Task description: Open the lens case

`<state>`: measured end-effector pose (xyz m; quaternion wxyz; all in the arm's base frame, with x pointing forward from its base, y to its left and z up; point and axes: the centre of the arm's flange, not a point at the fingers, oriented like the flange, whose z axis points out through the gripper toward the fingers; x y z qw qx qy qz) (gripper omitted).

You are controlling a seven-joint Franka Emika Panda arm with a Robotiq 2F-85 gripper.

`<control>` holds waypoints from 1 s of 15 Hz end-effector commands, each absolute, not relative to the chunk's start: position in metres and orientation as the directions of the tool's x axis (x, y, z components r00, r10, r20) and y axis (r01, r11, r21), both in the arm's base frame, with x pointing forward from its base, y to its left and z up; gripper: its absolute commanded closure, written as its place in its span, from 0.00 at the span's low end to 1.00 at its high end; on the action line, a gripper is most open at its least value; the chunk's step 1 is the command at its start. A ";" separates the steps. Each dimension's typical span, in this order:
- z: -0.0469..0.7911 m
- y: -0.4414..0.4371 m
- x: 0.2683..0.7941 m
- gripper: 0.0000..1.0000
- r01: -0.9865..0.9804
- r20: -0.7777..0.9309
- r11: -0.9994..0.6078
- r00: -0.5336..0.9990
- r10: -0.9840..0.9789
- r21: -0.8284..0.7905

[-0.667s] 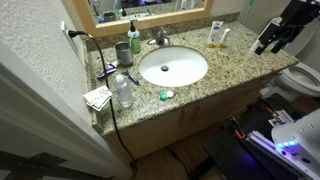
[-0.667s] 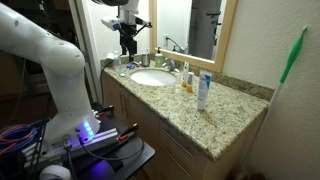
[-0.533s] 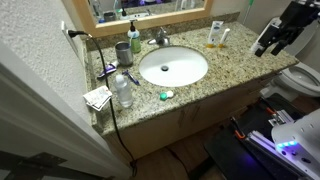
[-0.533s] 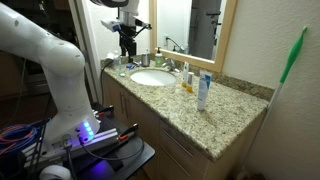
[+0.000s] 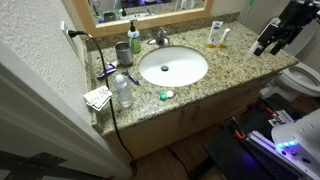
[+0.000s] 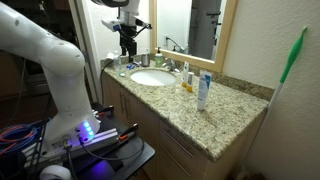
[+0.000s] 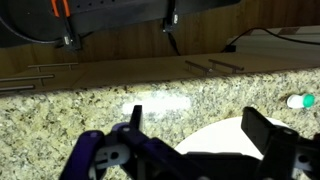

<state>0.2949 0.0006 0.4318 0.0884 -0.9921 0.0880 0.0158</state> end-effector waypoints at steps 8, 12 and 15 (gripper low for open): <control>0.410 0.103 0.372 0.00 -0.298 -0.187 -0.917 0.949 -0.254 -0.266; 0.397 0.129 0.410 0.00 -0.467 -0.278 -0.872 0.865 -0.417 -0.145; 0.385 0.172 0.439 0.00 -0.605 -0.321 -0.792 0.768 -0.554 -0.080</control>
